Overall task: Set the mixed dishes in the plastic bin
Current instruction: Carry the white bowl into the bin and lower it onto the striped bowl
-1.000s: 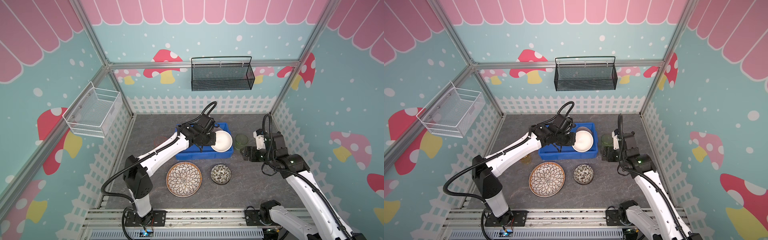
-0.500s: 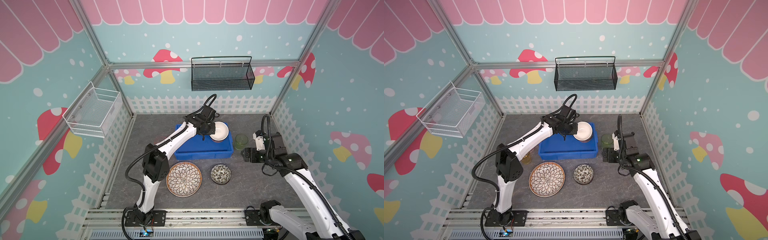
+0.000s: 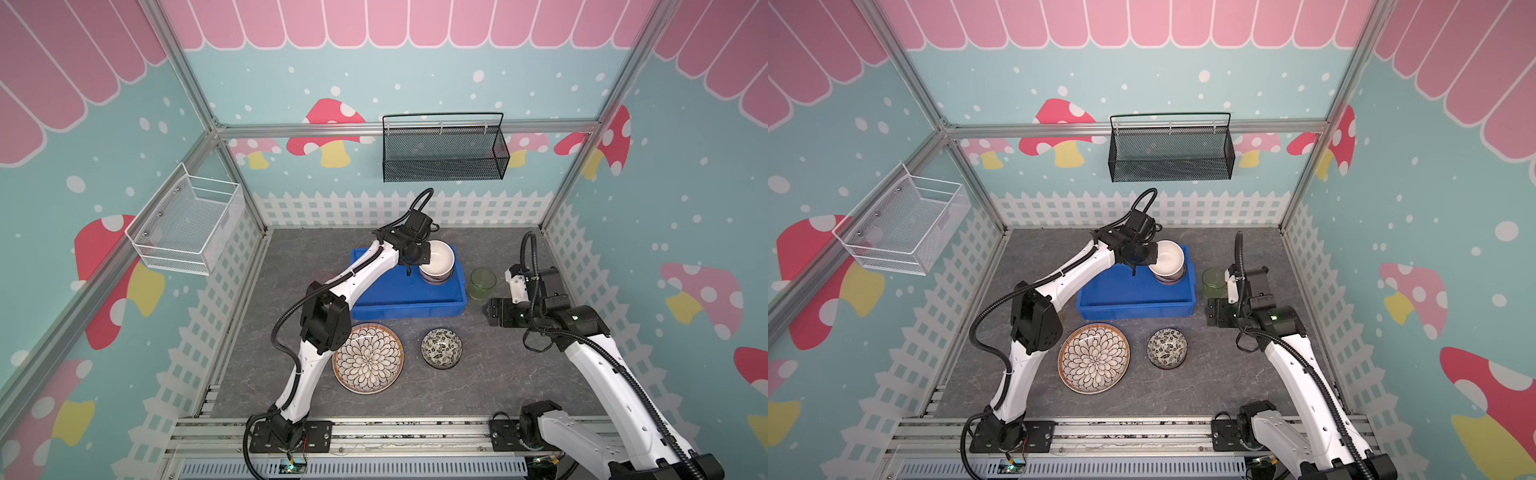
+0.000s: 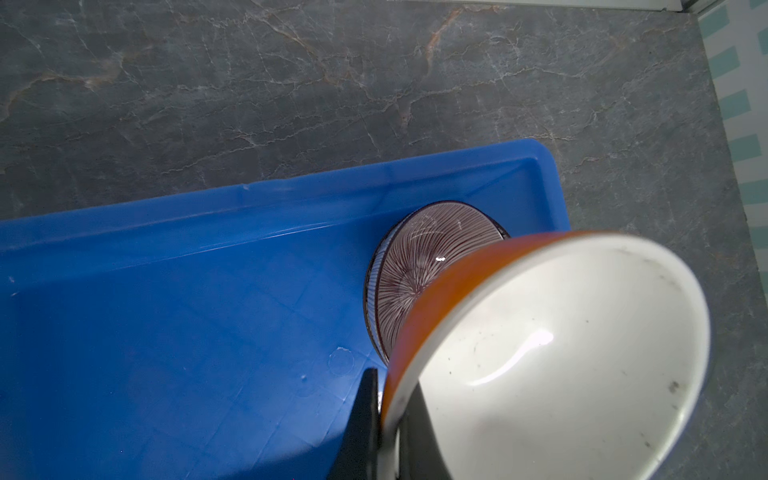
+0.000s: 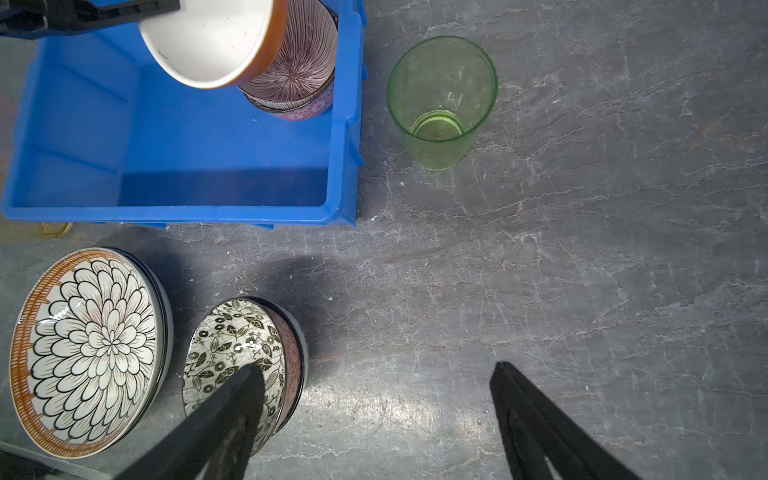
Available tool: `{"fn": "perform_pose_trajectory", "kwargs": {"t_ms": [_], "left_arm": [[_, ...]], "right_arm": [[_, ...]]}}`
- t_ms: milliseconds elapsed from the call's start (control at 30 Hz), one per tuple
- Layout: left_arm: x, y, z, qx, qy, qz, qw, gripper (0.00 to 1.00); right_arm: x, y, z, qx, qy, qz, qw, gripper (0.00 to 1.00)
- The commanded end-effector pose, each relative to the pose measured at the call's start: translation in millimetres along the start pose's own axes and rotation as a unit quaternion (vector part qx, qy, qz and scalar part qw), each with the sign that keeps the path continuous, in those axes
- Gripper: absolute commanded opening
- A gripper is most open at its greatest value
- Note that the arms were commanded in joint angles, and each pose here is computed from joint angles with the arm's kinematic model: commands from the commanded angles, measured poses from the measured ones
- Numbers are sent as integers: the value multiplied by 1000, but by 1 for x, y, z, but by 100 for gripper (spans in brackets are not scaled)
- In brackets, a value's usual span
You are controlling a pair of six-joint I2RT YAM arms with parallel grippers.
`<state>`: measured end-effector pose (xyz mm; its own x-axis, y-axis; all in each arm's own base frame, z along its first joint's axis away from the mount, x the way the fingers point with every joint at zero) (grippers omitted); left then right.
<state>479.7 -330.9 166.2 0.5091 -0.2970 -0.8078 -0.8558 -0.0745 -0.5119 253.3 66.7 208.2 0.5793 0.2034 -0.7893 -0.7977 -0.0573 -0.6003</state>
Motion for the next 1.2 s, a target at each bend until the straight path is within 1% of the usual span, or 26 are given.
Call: {"fn": "perform_pose_trajectory", "kwargs": {"t_ms": [0,267,833,1167], "left_arm": [[3,-10,0,0,4,-11,1000,0],[16,-7,3,0,2,-2,1000,0],[39,2,-4,-13,27,25,999,0],[44,3,-4,-18,32,30,999,0]], "right_arm": [[5,4,-2,-6,0,7,1000,89],[9,5,-4,-5,-2,9,1000,89],[10,9,-6,-2,-2,13,1000,88],[13,11,-6,-1,-3,15,1000,88]]}}
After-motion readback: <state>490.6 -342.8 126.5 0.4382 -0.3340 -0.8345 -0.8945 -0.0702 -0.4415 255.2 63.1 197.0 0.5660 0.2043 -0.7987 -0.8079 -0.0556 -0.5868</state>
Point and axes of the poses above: each gripper's point midway between its finger pads, its own x axis out along the fingers, its own z axis along the line the jaws close on, y = z × x, the point moved 1 cm from there along -x, back along the fingers, and after that the axes turned 5 degrees about -x, right-handed, at the moved point
